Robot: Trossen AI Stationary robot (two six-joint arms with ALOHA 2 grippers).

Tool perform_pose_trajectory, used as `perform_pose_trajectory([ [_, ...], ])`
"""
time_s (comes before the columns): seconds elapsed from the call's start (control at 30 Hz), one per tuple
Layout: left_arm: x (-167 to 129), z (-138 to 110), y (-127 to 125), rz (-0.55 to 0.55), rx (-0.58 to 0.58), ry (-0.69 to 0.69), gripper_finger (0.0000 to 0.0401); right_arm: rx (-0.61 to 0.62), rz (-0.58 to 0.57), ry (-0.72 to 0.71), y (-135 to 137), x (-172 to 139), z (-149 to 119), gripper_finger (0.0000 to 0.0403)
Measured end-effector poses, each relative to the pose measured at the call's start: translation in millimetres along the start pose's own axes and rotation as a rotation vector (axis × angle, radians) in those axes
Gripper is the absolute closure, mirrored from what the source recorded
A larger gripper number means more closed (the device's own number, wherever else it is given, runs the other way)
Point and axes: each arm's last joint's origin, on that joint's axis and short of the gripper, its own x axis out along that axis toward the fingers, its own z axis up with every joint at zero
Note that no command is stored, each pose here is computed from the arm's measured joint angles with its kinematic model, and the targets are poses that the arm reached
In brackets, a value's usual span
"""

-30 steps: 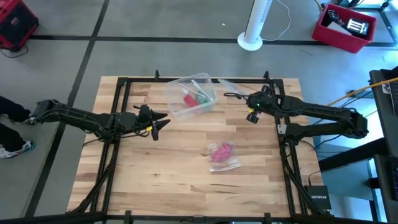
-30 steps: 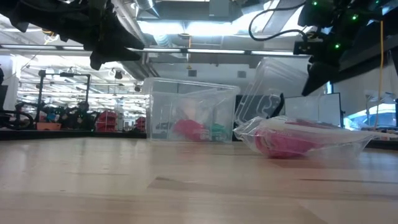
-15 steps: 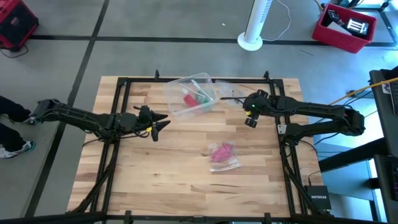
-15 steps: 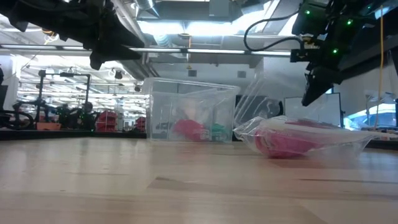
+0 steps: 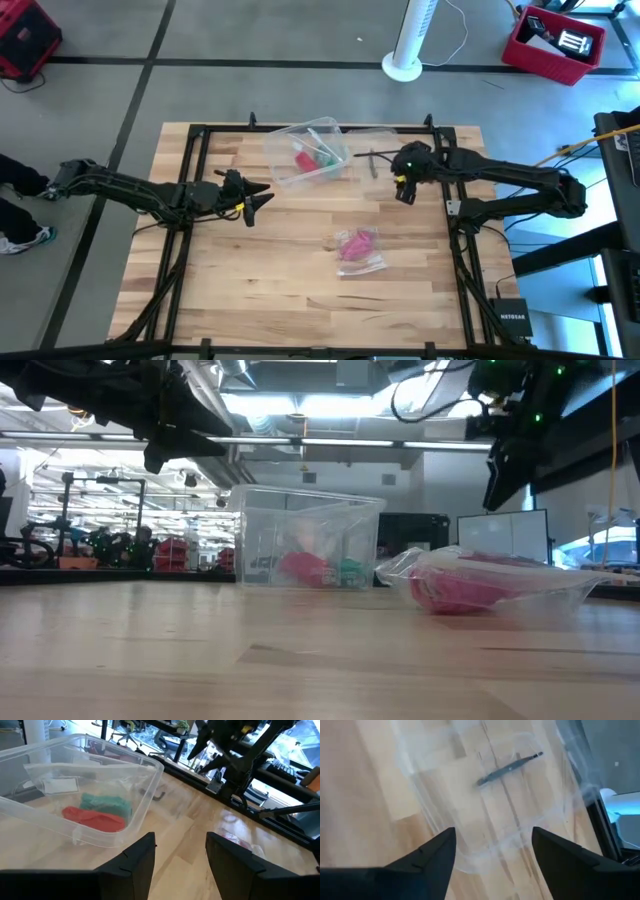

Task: Roll bandage
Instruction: Open the transparent bin, then put the transparent zip bag into the transparent bin

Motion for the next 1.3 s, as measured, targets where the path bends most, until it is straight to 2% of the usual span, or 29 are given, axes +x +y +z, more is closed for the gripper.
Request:
perform_pose_trajectory([
  [0.13,0,0,0,0.000,0.001,0.000,0.0235,0.004,0.100,-0.030,-1,-14,9,0.0137],
  [0.3,0,0,0,-0.001,0.003,0.001,0.0235,0.062,0.311,-0.118,12,-21,19,0.0138],
  [0.4,0,0,-1,-0.004,0.014,0.002,0.0235,-0.023,0.483,-0.124,46,-22,25,0.0149],
  [0.5,0,0,-1,-0.005,0.026,0.002,0.0235,-0.166,0.543,-0.121,86,-27,24,0.0162],
  [0.73,0,0,-1,-0.005,0.022,0.002,0.0235,-0.451,0.526,-0.211,173,-34,6,0.0175],
  [0.9,0,0,-1,-0.005,0.009,0.003,0.0235,-0.542,0.563,-0.191,214,-26,-7,0.0176],
  [1.03,0,0,-1,-0.005,0.041,0.003,0.0235,-0.581,0.574,-0.171,245,-13,-19,0.0178],
  [1.17,0,0,-1,-0.005,0.050,0.002,0.0235,-0.691,0.402,-0.244,269,0,-33,0.0195],
  [1.3,0,0,-1,-0.004,0.023,0.003,0.0235,-0.701,0.184,-0.303,277,13,-38,0.0218],
])
